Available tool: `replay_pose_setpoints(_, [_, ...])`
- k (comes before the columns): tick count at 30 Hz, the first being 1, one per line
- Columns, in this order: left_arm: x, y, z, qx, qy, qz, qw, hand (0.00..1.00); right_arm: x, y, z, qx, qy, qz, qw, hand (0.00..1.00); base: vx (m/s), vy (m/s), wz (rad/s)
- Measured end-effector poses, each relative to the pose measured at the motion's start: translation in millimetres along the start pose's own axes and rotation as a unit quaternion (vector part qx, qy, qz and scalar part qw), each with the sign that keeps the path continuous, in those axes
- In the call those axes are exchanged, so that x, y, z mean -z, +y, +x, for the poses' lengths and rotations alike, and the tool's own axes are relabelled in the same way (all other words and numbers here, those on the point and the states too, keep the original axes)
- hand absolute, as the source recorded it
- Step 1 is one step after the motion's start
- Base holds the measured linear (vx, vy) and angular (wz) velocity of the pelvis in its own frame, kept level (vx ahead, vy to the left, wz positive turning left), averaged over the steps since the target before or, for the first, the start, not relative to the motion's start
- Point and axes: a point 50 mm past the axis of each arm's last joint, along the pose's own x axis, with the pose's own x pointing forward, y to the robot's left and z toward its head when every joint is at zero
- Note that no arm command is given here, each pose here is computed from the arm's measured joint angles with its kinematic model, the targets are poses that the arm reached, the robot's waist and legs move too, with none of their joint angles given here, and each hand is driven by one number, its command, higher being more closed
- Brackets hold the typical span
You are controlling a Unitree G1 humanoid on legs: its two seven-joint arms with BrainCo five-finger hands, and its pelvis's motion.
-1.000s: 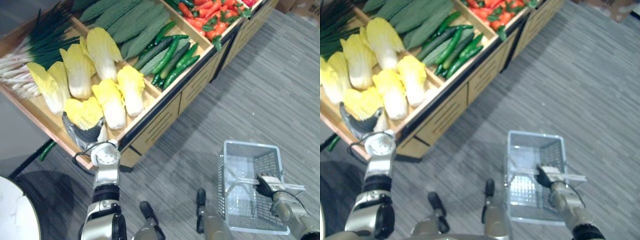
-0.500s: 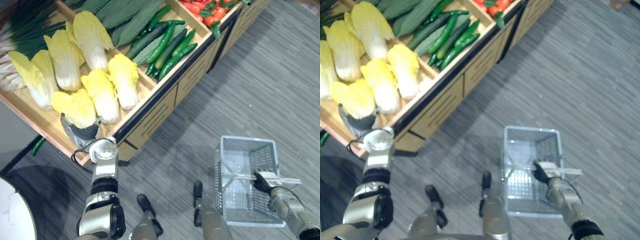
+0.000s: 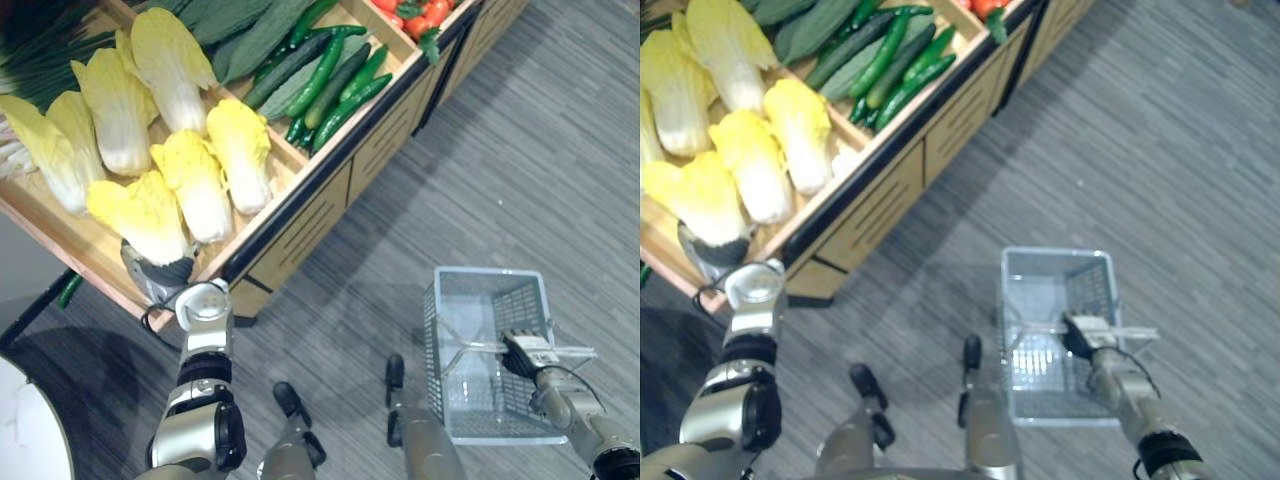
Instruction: Pick vegetable in the basket
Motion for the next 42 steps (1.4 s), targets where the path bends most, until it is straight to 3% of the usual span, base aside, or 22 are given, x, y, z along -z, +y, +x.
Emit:
replay_pose_setpoints(5, [0,0,5,0.002,-0.010,0.050,0.999,0.00,-1,-1,2,0.002,-0.003,-0.001,1.000,1.00,0.00,-0.002,-0.01])
replay_pose_setpoints(6, [0,0,5,0.002,-0.011,0.053,0.999,1.00,-1,-2,2,0.002,-0.003,-0.001,1.000,1.00,0.01,-0.011,-0.11])
replay_pose_setpoints(15, [-4,12,26,-0.019,-0.015,0.095,0.995,1.00,-6,-8,9,0.006,-0.021,-0.013,1.000,1.00,0.00,-0.006,-0.08])
replay_pose_setpoints(27, [-4,8,27,0.005,-0.009,0.097,0.995,1.00,-7,-5,8,-0.002,-0.024,-0.016,1.000,1.00,0.02,0.002,0.05])
replay_pose_setpoints(33, [-2,-12,-3,0.052,-0.011,0.052,0.997,1.00,-3,3,1,-0.016,-0.010,-0.007,1.000,1.00,0.00,0.004,0.21])
replay_pose_setpoints(42, [0,4,-27,0.045,-0.043,0.004,0.998,1.00,11,20,-16,-0.037,0.052,0.022,0.998,1.00,0.02,0.004,0.13])
